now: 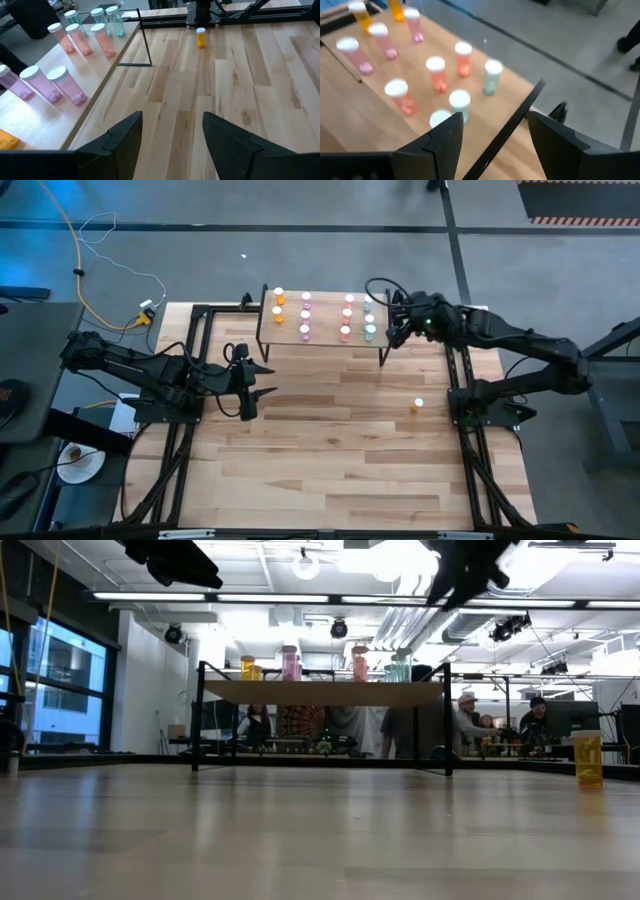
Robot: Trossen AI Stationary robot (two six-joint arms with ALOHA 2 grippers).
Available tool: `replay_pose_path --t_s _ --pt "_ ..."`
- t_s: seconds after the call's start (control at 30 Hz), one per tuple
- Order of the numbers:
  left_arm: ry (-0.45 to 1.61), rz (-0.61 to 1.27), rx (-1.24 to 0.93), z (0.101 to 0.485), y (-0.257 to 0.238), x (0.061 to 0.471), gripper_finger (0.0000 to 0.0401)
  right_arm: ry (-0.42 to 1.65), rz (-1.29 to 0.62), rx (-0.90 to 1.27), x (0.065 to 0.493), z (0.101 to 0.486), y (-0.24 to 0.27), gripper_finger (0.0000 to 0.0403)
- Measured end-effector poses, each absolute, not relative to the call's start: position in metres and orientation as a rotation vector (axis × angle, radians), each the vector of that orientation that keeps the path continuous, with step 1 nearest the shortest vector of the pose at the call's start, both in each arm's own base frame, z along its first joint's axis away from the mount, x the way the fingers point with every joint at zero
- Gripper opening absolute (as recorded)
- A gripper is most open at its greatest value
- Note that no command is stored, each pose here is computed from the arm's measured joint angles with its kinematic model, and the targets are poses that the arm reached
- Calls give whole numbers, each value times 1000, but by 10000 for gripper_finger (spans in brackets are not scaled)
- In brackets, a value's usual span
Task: Pick and place medicine bottles onto shelf by color
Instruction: Put the blue pill bottle on the shelf aligned with other blue pill bottles
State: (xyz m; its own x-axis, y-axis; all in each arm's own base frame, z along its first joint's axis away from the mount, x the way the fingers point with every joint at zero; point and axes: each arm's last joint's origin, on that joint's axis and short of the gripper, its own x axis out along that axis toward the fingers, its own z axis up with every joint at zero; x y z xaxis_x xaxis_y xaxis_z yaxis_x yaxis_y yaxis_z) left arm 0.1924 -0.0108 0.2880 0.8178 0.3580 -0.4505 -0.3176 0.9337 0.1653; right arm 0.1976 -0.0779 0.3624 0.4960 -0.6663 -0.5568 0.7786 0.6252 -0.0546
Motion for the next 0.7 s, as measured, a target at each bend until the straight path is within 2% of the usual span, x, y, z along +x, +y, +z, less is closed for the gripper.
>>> replay_pose_path --t_s 0.3,0.7 --pt "496 360 84 288 -11 192 200 561 -882 270 208 318 -81 218" --pt "488 362 82 289 -11 193 200 499 -921 274 213 283 -83 218"
